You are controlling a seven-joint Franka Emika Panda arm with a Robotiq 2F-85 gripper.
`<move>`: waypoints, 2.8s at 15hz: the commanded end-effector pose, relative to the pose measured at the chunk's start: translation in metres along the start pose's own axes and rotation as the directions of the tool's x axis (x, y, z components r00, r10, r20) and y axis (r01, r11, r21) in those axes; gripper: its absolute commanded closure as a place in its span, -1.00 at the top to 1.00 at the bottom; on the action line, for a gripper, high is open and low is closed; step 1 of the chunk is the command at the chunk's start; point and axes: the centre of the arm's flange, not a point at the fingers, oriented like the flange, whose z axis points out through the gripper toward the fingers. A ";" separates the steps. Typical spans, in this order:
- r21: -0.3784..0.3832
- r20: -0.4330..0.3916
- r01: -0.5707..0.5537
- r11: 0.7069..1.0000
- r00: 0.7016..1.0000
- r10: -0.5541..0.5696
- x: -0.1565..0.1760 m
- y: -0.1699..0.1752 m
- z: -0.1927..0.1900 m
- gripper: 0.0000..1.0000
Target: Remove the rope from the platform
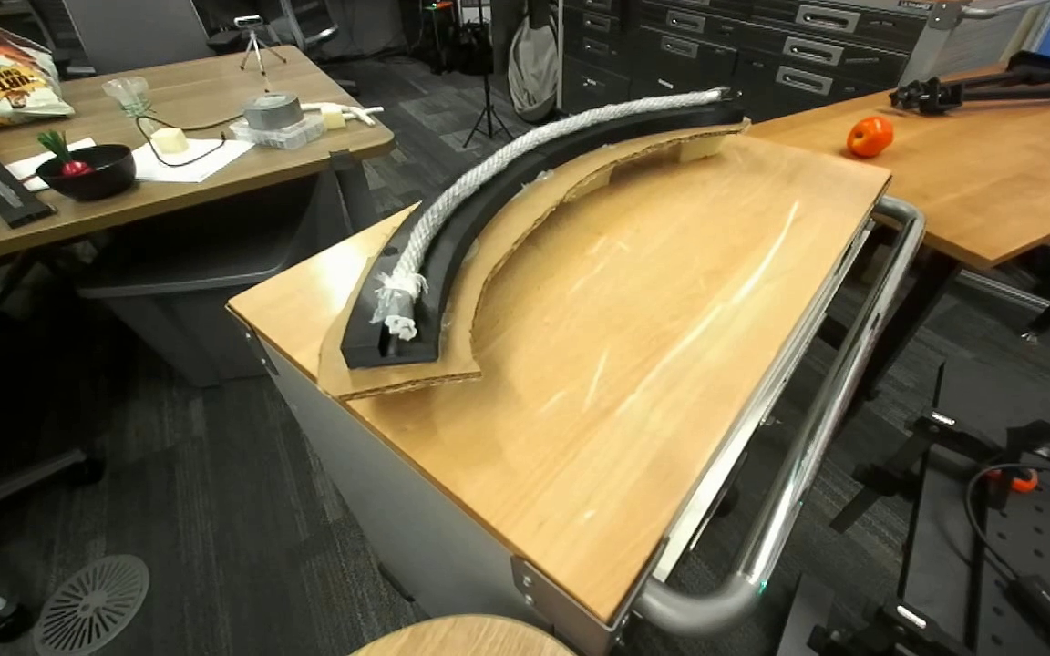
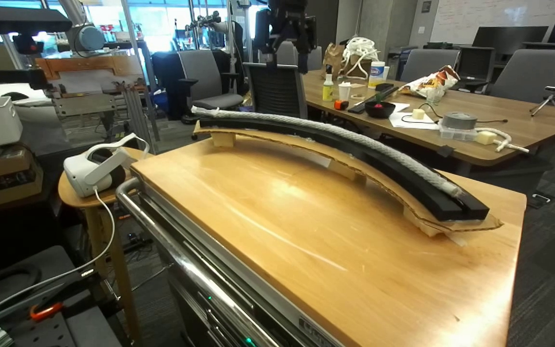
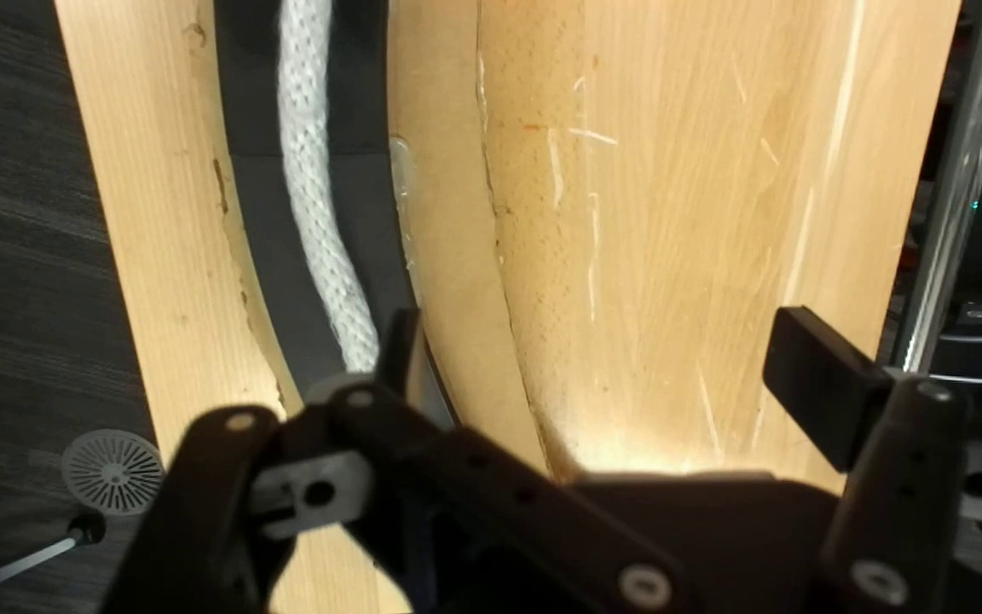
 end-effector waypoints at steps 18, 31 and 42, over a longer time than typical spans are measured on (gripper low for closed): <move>0.114 0.060 -0.083 0.990 0.995 0.077 -0.008 0.126 0.099 0.40; 0.186 -0.050 -0.143 0.972 0.987 0.154 -0.021 0.115 0.092 -0.74; 0.361 -0.017 -0.285 0.888 0.950 0.312 0.000 0.035 0.077 -0.76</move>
